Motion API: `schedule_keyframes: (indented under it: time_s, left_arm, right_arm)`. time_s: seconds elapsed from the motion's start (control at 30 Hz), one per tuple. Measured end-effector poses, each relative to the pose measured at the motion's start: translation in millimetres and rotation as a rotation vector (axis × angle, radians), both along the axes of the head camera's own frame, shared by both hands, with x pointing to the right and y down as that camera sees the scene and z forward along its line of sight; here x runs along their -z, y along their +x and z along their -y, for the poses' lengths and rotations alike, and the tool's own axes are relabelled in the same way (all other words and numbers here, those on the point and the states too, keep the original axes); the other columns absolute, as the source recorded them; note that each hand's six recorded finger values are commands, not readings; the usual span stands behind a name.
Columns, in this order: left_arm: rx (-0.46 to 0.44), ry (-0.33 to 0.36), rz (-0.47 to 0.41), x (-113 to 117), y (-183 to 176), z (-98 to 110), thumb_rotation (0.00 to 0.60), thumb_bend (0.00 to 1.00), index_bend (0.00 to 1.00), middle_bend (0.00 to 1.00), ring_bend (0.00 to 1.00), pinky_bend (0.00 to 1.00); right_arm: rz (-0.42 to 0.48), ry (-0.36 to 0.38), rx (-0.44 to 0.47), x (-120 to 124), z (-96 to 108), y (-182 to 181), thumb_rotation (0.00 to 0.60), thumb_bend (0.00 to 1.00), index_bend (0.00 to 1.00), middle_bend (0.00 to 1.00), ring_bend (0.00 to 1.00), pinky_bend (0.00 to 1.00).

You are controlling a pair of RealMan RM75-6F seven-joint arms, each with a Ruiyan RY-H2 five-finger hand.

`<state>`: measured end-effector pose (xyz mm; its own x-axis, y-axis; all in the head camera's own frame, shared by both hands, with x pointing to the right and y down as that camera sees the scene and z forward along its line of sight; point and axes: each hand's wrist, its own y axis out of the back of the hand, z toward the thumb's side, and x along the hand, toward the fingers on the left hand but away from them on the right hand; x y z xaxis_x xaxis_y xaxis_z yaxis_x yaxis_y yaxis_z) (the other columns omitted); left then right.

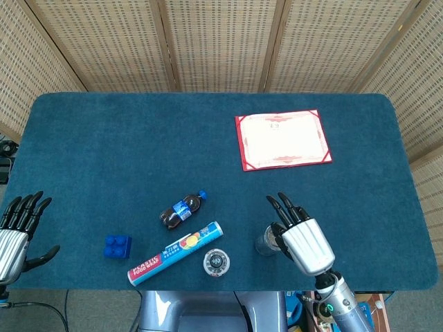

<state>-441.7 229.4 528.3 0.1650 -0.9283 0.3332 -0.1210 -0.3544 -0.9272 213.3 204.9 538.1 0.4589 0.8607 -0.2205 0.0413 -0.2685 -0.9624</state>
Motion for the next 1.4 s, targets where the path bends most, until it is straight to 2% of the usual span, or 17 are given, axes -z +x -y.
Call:
schedule_keyframes:
  time_s: [0.33,0.57,0.87,0.9,0.97,1.07,1.13,1.23,1.4]
  left_arm:
    - [0.000,0.004,-0.003,0,0,0,0.600,0.21,0.00,0.00,0.00,0.00]
    - [0.002,0.005,-0.005,0,0,0,0.600,0.21,0.00,0.00,0.00,0.00]
    - [0.003,0.008,-0.007,1,0,0,0.600,0.21,0.00,0.00,0.00,0.00]
    - [0.003,0.008,-0.007,1,0,0,0.600,0.21,0.00,0.00,0.00,0.00]
    - [0.003,0.008,-0.008,1,0,0,0.600,0.21,0.00,0.00,0.00,0.00]
    - [0.003,0.008,-0.008,1,-1,0,0.600,0.21,0.00,0.00,0.00,0.00]
    - [0.004,0.008,-0.008,1,-1,0,0.600,0.21,0.00,0.00,0.00,0.00]
    - [0.004,0.008,-0.008,1,-1,0,0.600,0.21,0.00,0.00,0.00,0.00]
    - [0.003,0.008,-0.009,1,-1,0,0.600,0.21,0.00,0.00,0.00,0.00]
  right_arm:
    - [0.001,0.023,-0.008,5,4,2,0.600,0.36,0.55,0.14,0.08,0.40]
    - [0.016,0.028,-0.037,10,9,7,0.600,0.32,0.47,0.09,0.05,0.38]
    - [0.052,-0.033,-0.035,12,5,10,0.600,0.31,0.46,0.08,0.03,0.35]
    - [0.054,-0.040,-0.033,12,4,10,0.600,0.33,0.46,0.08,0.03,0.35]
    - [0.059,-0.052,-0.028,11,2,9,0.600,0.43,0.46,0.08,0.03,0.35]
    - [0.071,-0.067,-0.021,10,0,8,0.600,0.65,0.46,0.08,0.03,0.35]
    - [0.074,-0.071,-0.015,10,-1,7,0.600,0.73,0.46,0.08,0.03,0.34]
    - [0.074,-0.074,-0.012,10,-1,6,0.600,0.80,0.46,0.07,0.02,0.34]
    - [0.069,-0.081,-0.004,10,-3,6,0.600,0.86,0.46,0.07,0.02,0.33]
